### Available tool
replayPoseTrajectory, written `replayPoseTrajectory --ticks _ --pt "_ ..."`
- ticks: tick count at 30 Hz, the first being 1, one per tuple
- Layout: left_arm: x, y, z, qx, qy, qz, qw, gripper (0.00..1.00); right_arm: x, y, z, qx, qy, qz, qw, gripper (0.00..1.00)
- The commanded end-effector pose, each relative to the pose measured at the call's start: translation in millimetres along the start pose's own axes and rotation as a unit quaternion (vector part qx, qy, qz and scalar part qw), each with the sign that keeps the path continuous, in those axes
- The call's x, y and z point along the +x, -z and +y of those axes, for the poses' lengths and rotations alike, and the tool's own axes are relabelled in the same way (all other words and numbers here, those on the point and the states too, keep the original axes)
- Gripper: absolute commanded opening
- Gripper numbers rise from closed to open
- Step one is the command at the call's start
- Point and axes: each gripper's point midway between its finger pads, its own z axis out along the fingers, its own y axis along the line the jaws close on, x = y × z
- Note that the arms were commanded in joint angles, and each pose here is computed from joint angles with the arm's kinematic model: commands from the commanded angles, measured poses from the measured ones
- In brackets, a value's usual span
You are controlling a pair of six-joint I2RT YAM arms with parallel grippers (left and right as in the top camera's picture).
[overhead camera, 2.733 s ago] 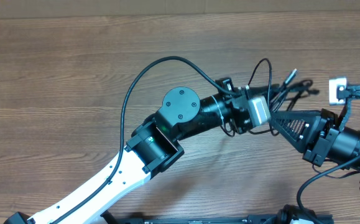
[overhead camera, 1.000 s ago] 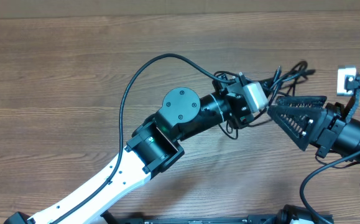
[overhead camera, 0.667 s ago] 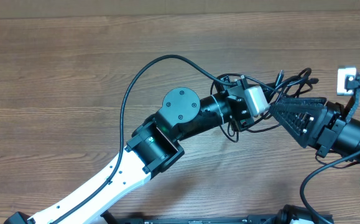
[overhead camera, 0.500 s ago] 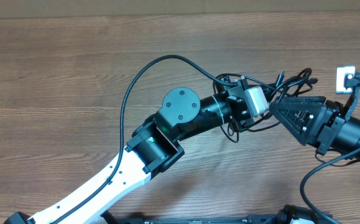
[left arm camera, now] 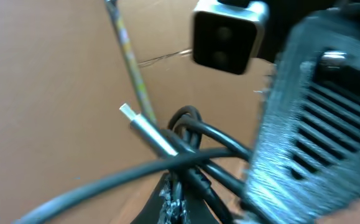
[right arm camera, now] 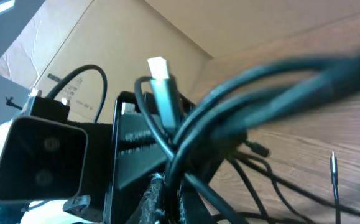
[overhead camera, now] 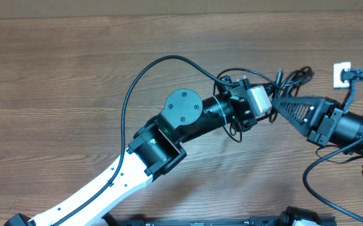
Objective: Untangle cables
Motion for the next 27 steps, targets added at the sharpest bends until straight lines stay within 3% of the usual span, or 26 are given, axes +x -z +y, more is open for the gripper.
replayPoseTrajectory --ticks 1,13,21,27 --pt "-14 4 33 -0.094 0.005 -0.006 0.996 0.04 6 1 -3 0.011 0.017 0.005 1.000 0.04" --pt "-5 16 69 -0.204 0.067 0.008 0.977 0.04 40 3 -11 0.020 0.051 0.051 0.997 0.04" --pt "-3 19 77 -0.228 0.069 0.012 0.971 0.04 51 5 -18 0.039 0.045 0.067 0.996 0.04" --pt "0 30 96 -0.287 0.087 0.013 0.954 0.04 58 7 -24 0.056 0.046 0.078 0.994 0.04"
